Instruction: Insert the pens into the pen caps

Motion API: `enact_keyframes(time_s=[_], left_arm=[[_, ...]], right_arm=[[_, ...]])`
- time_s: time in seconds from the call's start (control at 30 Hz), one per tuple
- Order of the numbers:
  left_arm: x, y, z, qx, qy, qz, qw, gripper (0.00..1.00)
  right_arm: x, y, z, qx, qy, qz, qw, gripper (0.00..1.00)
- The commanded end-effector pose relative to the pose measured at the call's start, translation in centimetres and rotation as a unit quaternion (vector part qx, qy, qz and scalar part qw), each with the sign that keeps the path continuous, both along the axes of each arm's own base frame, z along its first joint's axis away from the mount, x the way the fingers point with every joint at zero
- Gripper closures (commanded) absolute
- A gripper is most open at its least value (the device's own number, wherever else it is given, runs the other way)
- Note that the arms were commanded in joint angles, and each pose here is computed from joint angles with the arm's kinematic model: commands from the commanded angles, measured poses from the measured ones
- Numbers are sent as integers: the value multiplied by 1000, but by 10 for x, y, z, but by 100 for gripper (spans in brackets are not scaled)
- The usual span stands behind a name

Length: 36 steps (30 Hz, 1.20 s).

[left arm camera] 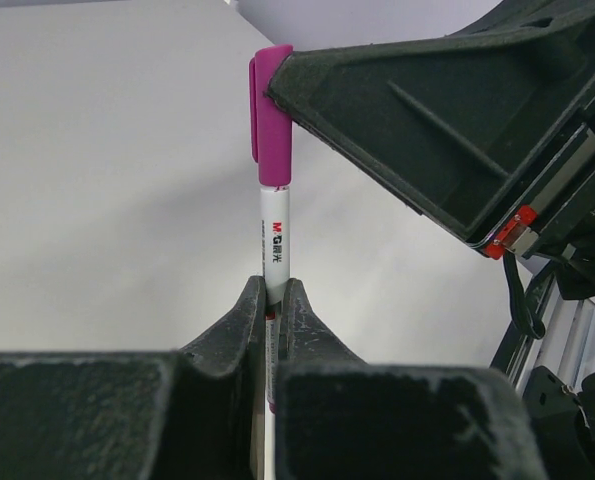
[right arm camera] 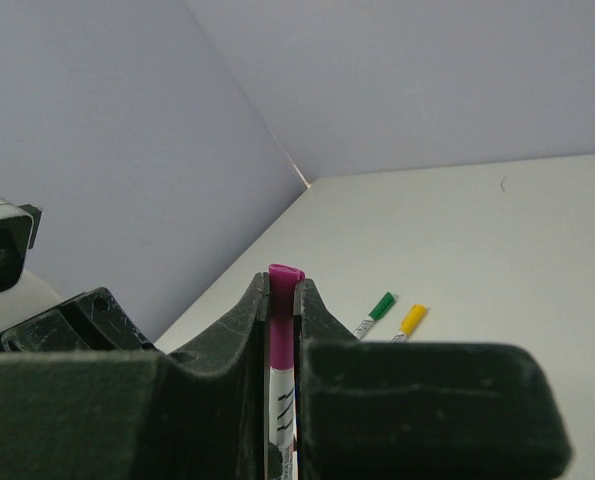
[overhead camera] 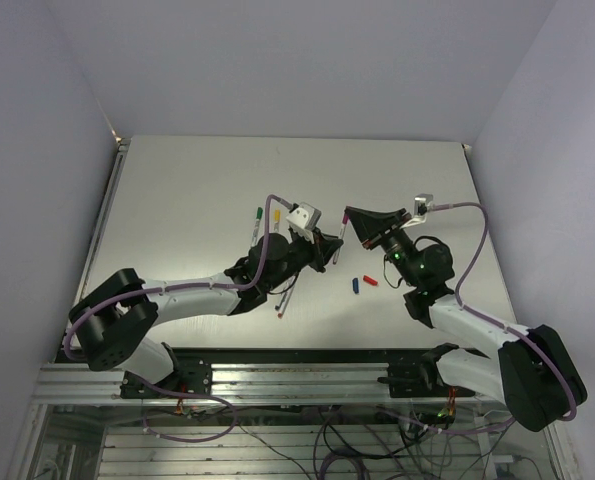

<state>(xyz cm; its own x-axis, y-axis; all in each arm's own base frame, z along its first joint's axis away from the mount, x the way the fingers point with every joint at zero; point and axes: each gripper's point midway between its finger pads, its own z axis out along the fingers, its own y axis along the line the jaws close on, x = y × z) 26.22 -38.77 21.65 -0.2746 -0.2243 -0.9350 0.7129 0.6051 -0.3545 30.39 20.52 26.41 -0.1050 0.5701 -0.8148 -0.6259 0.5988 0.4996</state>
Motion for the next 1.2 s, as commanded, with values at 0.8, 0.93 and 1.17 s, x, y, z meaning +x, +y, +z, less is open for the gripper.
enact_keyframes(time_s=[0.8, 0.93, 1.17], left_arm=[[36, 49, 113, -102, -116, 111, 982, 93], [42, 44, 85, -57, -84, 115, 988, 93], [59, 45, 20, 47, -23, 141, 989, 93]], right_arm=[[-7, 36, -98, -168, 125, 0, 978, 100], [12, 26, -60, -169, 80, -55, 981, 89], [21, -9, 16, -134, -5, -155, 979, 58]])
